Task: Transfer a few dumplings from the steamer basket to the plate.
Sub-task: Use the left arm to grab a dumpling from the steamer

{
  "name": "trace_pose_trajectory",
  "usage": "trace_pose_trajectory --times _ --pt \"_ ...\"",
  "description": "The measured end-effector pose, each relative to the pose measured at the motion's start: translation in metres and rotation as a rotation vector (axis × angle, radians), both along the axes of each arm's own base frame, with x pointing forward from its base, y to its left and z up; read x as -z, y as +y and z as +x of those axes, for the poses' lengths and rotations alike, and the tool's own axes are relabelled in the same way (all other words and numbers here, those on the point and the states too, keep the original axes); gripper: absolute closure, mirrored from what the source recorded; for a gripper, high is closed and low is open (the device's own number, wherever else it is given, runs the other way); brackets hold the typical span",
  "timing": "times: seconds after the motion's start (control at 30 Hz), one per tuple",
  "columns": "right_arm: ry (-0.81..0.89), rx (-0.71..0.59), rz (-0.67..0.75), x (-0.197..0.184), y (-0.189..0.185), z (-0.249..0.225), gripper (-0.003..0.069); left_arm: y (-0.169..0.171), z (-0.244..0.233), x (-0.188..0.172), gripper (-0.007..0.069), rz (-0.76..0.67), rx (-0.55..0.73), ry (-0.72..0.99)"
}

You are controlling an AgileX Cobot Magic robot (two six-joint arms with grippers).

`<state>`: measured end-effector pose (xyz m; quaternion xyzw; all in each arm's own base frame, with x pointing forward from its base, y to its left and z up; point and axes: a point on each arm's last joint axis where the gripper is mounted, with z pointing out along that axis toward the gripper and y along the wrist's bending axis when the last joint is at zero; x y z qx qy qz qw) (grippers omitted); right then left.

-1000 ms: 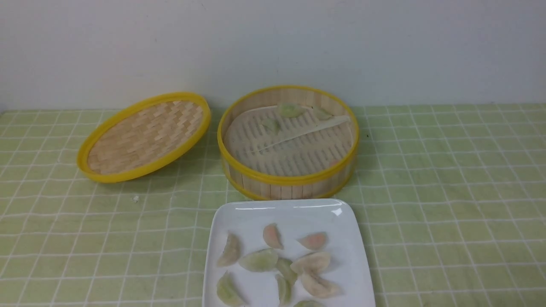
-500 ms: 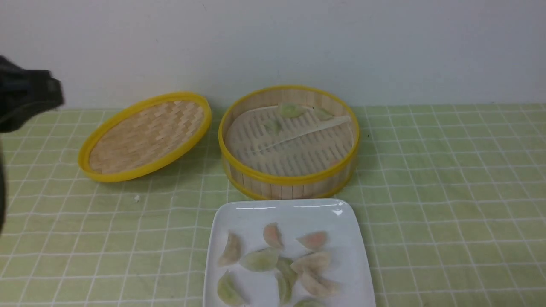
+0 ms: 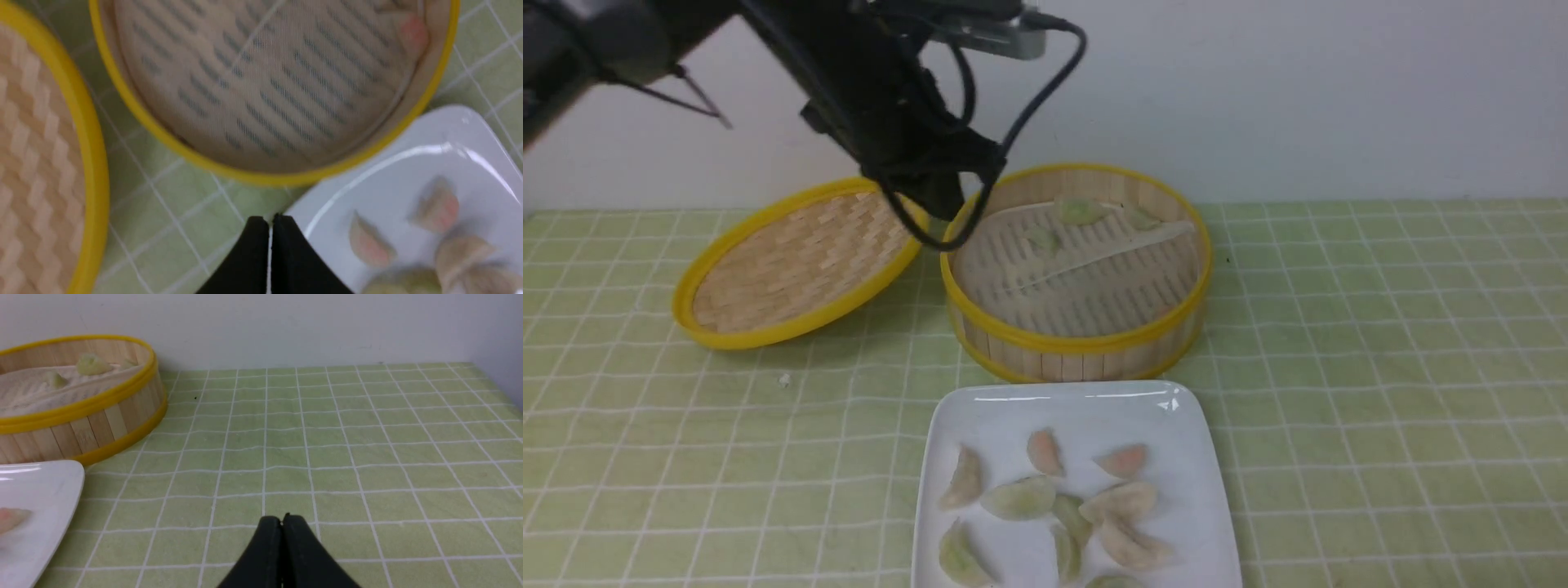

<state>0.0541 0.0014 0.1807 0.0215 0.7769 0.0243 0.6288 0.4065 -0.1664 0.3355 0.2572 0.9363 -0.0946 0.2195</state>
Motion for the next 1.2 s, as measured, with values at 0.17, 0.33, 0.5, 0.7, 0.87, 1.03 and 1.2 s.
trace_pose_trajectory --times 0.17,0.33,0.5,0.7,0.87,1.03,1.2 --pt "-0.001 0.0 0.0 0.0 0.0 0.0 0.0673 -0.024 0.039 0.013 0.0631 0.001 0.029 -0.08" --pt "-0.001 0.0 0.0 0.0 0.0 0.0 0.0673 -0.035 0.066 0.031 0.0631 0.025 0.106 -0.155" --pt "-0.001 0.0 0.0 0.0 0.0 0.0 0.0673 -0.047 0.096 0.079 0.06 0.048 0.167 -0.192" --pt "-0.001 0.0 0.0 0.0 0.0 0.0 0.0673 -0.054 0.111 0.128 0.0395 0.047 0.177 -0.183" --pt "-0.001 0.0 0.0 0.0 0.0 0.0 0.0673 -0.056 0.118 0.144 0.0164 0.041 0.165 -0.212" --pt "-0.002 0.0 0.0 0.0 0.0 0.0 0.0673 -0.055 0.121 0.147 0.0069 0.055 0.159 -0.235" --pt "-0.002 0.0 0.0 0.0 0.0 0.0 0.0673 -0.056 0.124 0.168 0.0075 0.056 0.143 -0.207"
